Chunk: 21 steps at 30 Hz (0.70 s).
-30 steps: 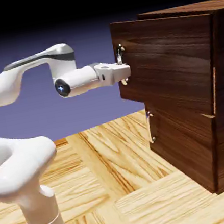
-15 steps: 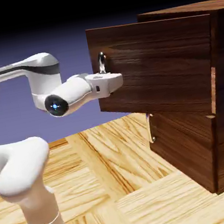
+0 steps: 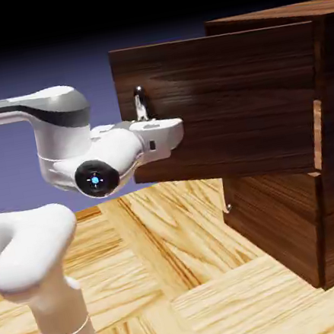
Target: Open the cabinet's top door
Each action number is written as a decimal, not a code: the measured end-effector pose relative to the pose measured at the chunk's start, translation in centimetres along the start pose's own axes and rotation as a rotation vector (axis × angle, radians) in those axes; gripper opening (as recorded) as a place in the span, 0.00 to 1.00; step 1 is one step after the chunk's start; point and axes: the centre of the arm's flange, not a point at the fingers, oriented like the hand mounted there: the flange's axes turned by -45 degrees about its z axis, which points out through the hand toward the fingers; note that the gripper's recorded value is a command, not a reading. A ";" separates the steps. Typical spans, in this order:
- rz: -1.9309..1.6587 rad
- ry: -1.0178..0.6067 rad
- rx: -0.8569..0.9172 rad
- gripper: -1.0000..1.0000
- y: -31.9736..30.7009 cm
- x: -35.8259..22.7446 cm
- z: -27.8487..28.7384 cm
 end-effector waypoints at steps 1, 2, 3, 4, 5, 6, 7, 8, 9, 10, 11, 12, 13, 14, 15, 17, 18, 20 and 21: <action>0.000 0.000 0.019 0.00 0.3 0.0 -0.7; 0.000 0.000 0.039 0.00 0.6 0.0 -1.4; 0.000 0.000 0.060 0.00 0.9 0.0 -2.2; 0.000 0.000 0.082 0.00 1.3 0.0 -3.0; 0.000 0.000 0.105 0.00 1.7 0.0 -3.8; 0.000 0.000 0.128 0.00 2.2 0.0 -4.6; 0.000 0.000 0.151 0.00 2.6 0.0 -5.3; 0.000 0.000 0.174 0.00 3.1 0.0 -6.1; 0.000 0.000 0.197 0.00 3.6 0.0 -6.9; 0.000 0.000 0.220 0.00 4.1 0.0 -7.6; 0.000 0.000 0.242 0.00 4.6 0.0 -8.4; 0.000 0.000 0.265 0.00 5.1 0.0 -9.1; 0.000 0.000 0.288 0.00 5.7 0.0 -9.8; 0.000 0.000 0.311 0.00 6.2 0.0 -10.5; 0.000 0.000 0.334 0.00 6.8 0.0 -11.2; 0.000 0.000 0.380 0.00 8.0 0.0 -12.5; 0.000 0.000 0.402 0.00 8.6 0.0 -13.2; 0.000 0.000 0.445 0.00 9.8 0.0 -14.4; 0.000 0.000 0.467 0.00 10.5 0.0 -14.9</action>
